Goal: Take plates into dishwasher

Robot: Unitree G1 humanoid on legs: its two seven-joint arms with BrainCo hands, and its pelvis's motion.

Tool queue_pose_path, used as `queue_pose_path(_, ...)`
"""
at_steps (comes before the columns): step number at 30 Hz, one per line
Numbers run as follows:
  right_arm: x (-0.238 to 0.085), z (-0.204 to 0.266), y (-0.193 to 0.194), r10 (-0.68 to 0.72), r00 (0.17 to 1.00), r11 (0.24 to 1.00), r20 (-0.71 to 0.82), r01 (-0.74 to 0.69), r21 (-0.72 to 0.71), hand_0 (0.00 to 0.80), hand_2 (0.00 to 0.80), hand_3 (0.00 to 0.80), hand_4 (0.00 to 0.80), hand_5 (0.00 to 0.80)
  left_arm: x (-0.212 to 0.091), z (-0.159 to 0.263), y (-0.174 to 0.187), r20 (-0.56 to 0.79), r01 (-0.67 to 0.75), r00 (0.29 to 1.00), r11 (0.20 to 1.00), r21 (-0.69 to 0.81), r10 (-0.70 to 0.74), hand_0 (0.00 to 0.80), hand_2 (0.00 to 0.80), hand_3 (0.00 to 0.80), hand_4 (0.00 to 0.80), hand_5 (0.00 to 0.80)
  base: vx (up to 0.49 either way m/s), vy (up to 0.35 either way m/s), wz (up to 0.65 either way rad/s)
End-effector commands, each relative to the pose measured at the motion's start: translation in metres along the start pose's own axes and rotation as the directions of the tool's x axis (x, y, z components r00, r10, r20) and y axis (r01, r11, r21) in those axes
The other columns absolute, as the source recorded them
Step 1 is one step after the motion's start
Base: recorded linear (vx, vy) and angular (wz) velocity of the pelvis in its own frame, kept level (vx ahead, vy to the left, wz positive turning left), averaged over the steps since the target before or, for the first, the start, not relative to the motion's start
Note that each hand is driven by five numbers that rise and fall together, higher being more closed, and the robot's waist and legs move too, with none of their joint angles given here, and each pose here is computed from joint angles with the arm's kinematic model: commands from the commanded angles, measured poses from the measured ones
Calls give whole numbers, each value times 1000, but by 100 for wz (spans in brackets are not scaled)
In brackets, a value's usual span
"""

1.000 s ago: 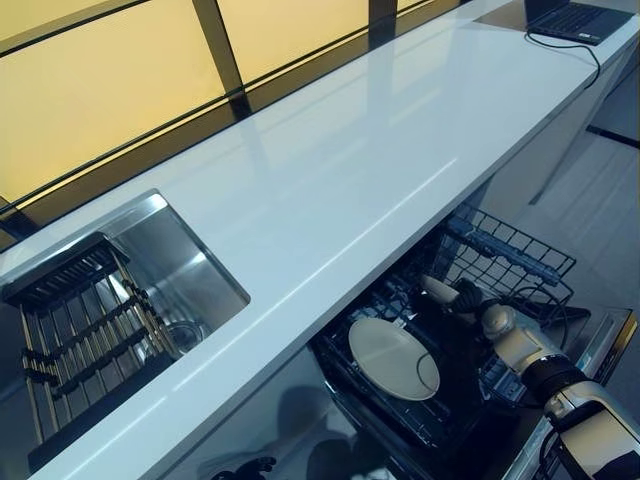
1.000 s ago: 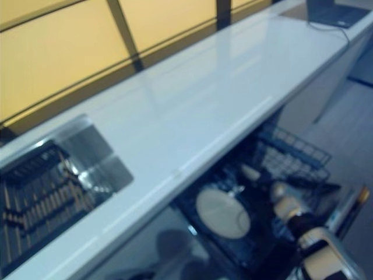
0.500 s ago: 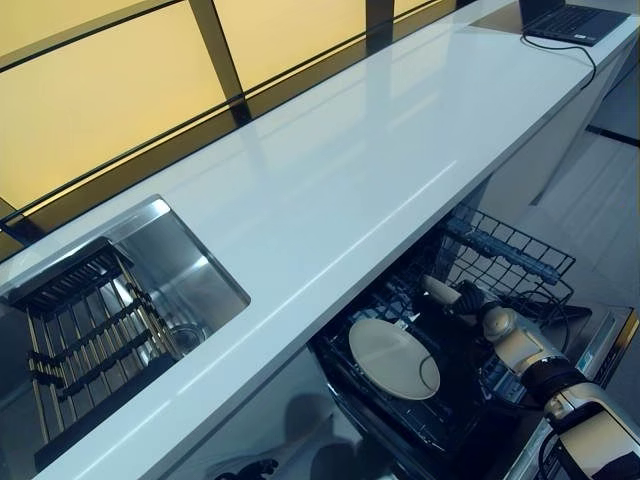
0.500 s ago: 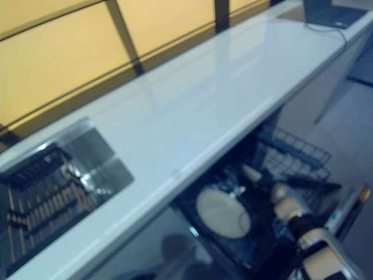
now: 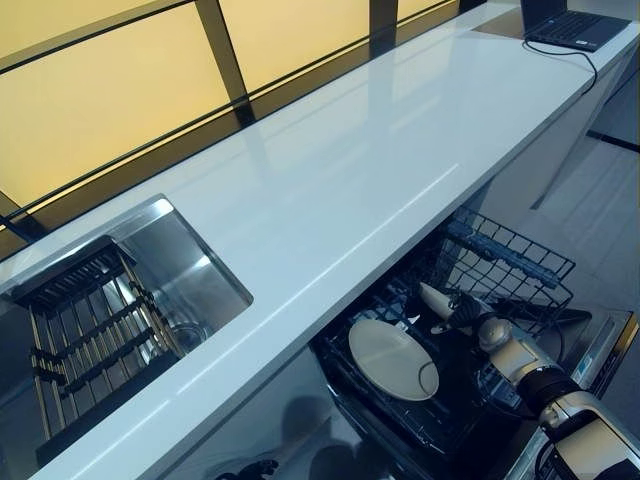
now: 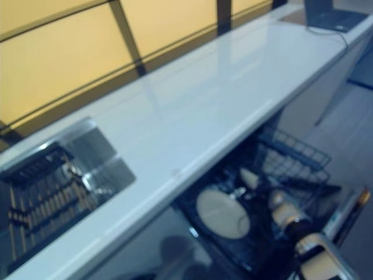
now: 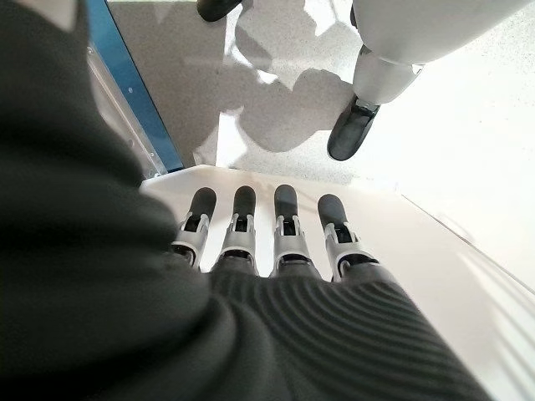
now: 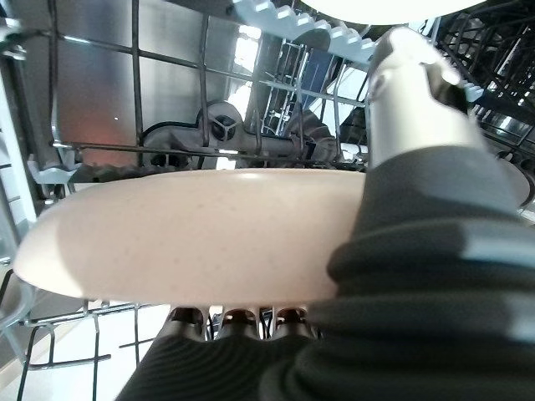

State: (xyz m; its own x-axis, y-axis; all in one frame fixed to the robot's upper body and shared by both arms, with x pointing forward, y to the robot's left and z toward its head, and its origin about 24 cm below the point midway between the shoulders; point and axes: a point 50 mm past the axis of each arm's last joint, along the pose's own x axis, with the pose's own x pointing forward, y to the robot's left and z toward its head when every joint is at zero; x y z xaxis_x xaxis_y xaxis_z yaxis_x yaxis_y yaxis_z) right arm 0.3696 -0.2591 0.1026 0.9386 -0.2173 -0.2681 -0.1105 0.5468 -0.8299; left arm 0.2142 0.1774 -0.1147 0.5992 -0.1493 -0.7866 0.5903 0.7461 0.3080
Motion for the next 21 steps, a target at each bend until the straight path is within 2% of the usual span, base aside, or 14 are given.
queue_pose_path(1,1,4,28,119,993,992,-2,-119,43,0,0,0,0,0,6,26,14,45,-22,999,998,58,20,0,0,0,0,0,0,0,0)
queue_pose_path(12,-2,11,23,100,994,995,42,-101,16,0,0,0,0,0,5,22,15,37,-34,999,998,47,32,0,0,0,0,0,0,0,0)
queue_pose_path(21,-12,19,-10,3,994,1000,111,0,-29,0,0,0,0,0,1,12,25,14,-67,998,997,25,67,0,0,0,0,0,0,0,0)
